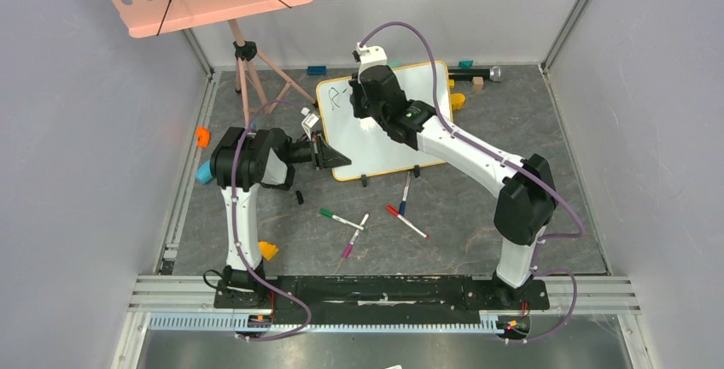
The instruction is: Write a sentence on the whiteboard
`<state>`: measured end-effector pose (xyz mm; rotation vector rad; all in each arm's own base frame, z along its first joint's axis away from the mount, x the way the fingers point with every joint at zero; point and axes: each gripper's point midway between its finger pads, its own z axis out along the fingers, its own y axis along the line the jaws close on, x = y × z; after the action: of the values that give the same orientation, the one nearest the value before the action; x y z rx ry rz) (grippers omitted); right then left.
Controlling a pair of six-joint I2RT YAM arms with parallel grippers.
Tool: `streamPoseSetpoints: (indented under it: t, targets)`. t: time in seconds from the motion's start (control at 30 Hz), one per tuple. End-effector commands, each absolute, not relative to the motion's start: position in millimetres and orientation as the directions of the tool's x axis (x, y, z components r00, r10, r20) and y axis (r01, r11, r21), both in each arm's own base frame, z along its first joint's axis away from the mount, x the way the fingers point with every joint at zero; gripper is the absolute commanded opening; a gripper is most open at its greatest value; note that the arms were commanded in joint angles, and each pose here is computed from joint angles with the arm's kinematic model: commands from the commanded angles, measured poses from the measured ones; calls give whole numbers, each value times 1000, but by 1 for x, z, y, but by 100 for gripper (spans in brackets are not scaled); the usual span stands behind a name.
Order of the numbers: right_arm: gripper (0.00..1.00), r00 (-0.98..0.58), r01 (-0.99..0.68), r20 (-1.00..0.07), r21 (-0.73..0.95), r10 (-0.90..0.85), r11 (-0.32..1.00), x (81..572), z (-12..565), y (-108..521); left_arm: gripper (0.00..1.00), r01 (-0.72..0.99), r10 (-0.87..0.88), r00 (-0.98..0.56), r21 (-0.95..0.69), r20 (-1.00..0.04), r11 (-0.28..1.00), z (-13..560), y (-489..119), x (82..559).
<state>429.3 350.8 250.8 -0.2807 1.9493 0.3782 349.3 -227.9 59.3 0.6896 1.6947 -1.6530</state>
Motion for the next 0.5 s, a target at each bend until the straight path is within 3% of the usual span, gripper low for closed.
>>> streamPoseSetpoints:
  t: [0.0, 0.47]
  targets:
    - [0, -350, -376, -937, 150, 9, 914, 428, 270, 348, 2, 809, 8, -588, -588, -809, -29, 43, -233, 322]
    - [0, -371, -371, -928, 131, -17, 919, 438, 252, 355, 2, 809, 9, -588, -588, -809, -30, 43, -233, 322]
